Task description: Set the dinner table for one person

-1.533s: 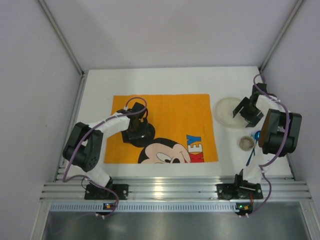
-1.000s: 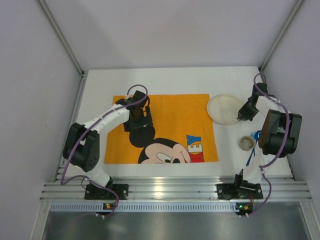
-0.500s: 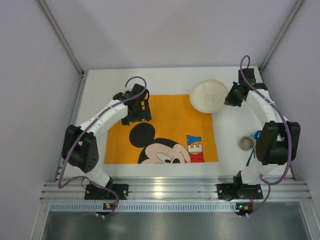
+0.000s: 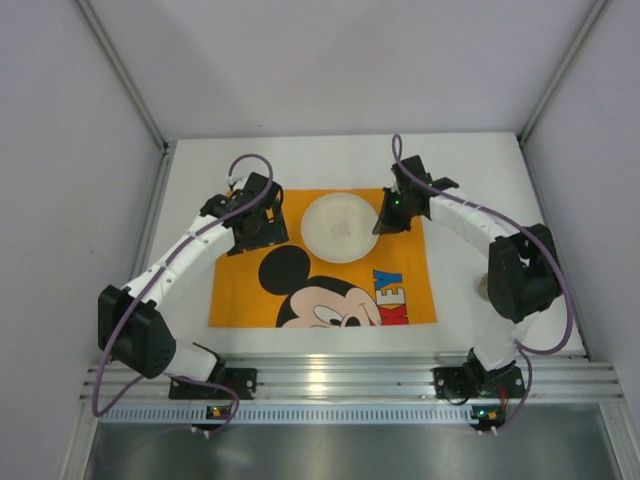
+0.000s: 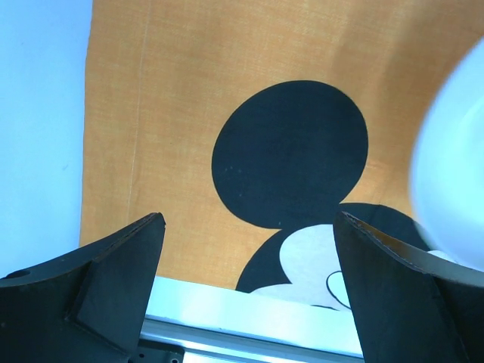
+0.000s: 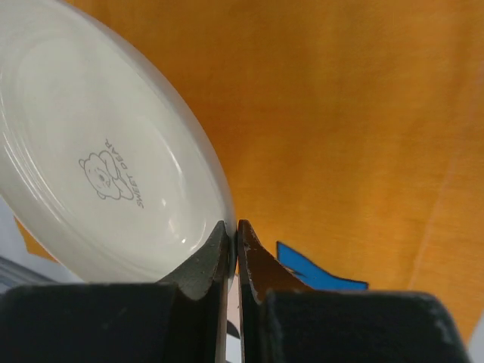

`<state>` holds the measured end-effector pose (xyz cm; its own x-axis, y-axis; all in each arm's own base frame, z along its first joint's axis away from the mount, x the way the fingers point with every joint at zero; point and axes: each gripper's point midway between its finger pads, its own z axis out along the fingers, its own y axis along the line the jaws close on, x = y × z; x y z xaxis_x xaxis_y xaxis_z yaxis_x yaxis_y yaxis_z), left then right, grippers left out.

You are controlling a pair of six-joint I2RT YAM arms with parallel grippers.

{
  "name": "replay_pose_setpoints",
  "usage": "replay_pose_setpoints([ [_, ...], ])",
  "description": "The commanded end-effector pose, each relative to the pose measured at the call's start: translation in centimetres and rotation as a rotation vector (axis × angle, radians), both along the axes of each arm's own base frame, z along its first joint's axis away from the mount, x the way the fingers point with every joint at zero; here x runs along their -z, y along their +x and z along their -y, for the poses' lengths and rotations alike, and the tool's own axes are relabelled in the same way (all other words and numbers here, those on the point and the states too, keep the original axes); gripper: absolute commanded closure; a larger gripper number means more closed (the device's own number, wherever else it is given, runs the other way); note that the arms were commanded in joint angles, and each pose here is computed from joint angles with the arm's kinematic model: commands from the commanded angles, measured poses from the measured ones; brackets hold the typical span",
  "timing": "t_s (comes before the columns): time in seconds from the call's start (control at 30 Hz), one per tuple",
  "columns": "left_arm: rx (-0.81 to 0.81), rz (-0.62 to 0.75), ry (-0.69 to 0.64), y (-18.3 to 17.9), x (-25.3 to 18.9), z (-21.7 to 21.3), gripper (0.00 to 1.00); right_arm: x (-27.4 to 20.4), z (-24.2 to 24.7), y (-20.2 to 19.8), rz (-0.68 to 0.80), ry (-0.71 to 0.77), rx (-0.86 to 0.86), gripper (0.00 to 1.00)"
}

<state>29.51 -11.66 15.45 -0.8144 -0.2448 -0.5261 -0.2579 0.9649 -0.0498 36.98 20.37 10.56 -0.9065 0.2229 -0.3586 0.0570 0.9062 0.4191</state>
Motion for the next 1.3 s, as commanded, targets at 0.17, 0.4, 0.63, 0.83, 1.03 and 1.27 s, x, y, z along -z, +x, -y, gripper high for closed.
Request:
replay_pose_setpoints([
  [0.17, -0.025, -0.011, -0.012, -0.5, -0.1, -0.1, 0.02, 1.9, -5.7, -4.1, -0.014, 0.098, -0.135, 1.0],
  [0.4, -0.021, -0.019, -0.006, -0.2, -1.1, 0.1, 0.02, 4.0, -7.2, -4.5, -0.035, 0.081, -0.181, 0.91],
  [0.63, -0.05, -0.003, 0.009, -2.3, -1.8, -1.5, 0.02, 2.9, -6.2, -5.0, -0.001, 0.065, -0.163, 0.34],
  [0.83, -0.051, 0.049, 0.032, -4.8, -3.1, -3.7, 0.01, -2.6, -3.3, -5.3, 0.125, -0.002, -0.117, 0.3],
  [1.03, 0.041, 0.112, -0.027, -6.1, -2.0, -3.4, 0.02, -6.5, 6.9, -8.2, 0.18, -0.111, 0.132, 0.25],
  [1.27, 0.159, 0.032, -0.124, -7.3, -0.8, -0.9, 0.02, -5.2, 20.9, -16.6, 0.029, -0.291, 0.645, 0.05],
])
